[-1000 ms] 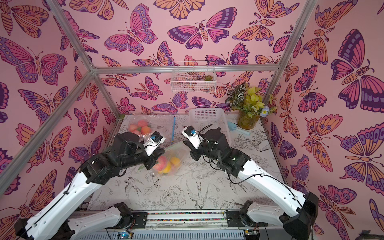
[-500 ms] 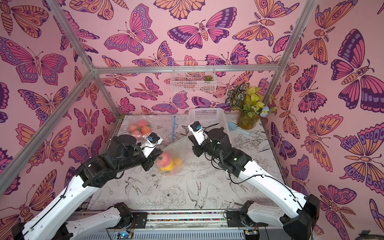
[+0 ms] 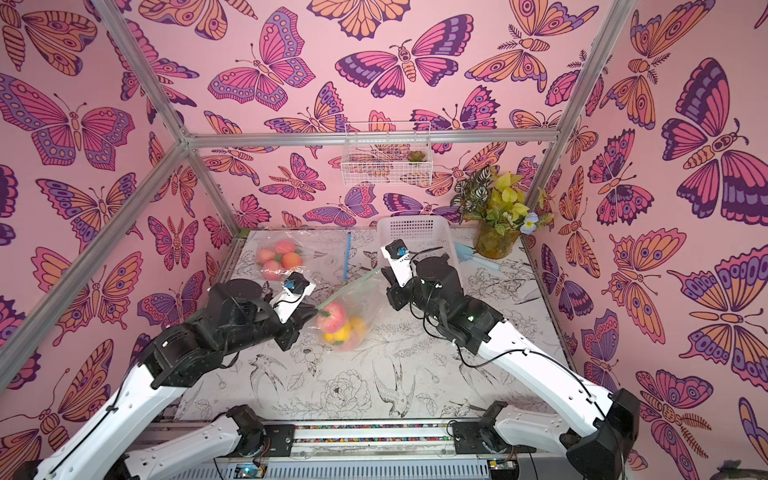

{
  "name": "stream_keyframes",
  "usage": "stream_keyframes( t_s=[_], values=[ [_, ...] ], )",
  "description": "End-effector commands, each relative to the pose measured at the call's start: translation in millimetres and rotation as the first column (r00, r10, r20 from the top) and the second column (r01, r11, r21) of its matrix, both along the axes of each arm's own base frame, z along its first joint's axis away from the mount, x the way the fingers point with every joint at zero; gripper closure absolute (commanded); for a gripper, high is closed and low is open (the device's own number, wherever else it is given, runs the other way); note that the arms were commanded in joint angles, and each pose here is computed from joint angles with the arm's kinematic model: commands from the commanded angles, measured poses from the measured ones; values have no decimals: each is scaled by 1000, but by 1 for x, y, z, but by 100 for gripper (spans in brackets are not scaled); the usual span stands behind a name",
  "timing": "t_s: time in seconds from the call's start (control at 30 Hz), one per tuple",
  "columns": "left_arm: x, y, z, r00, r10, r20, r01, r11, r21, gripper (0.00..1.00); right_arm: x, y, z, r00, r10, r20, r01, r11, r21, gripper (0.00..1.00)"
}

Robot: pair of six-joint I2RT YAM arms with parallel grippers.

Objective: Place the peach in a zip-top bag and seal the zipper
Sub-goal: Zip the zipper on the zipper food storage bag.

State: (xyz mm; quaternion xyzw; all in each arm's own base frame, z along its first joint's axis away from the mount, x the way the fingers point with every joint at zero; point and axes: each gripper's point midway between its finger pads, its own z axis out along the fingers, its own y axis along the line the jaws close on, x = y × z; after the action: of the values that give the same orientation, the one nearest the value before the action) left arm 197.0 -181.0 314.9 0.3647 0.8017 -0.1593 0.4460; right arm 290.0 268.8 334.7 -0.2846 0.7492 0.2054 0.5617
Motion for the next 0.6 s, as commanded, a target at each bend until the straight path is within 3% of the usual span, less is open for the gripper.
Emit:
stream_keyframes(
  t_s=[0.0, 0.57],
  values=[
    [-7, 19, -20, 997, 60, -56, -57, 997, 55, 89, 16, -19, 11, 993, -113, 30, 113, 993, 30, 100],
    [-18, 33, -29, 991, 103, -84, -100, 994, 46, 89, 19, -16, 6, 993, -112, 21, 111, 993, 25, 100]
  ],
)
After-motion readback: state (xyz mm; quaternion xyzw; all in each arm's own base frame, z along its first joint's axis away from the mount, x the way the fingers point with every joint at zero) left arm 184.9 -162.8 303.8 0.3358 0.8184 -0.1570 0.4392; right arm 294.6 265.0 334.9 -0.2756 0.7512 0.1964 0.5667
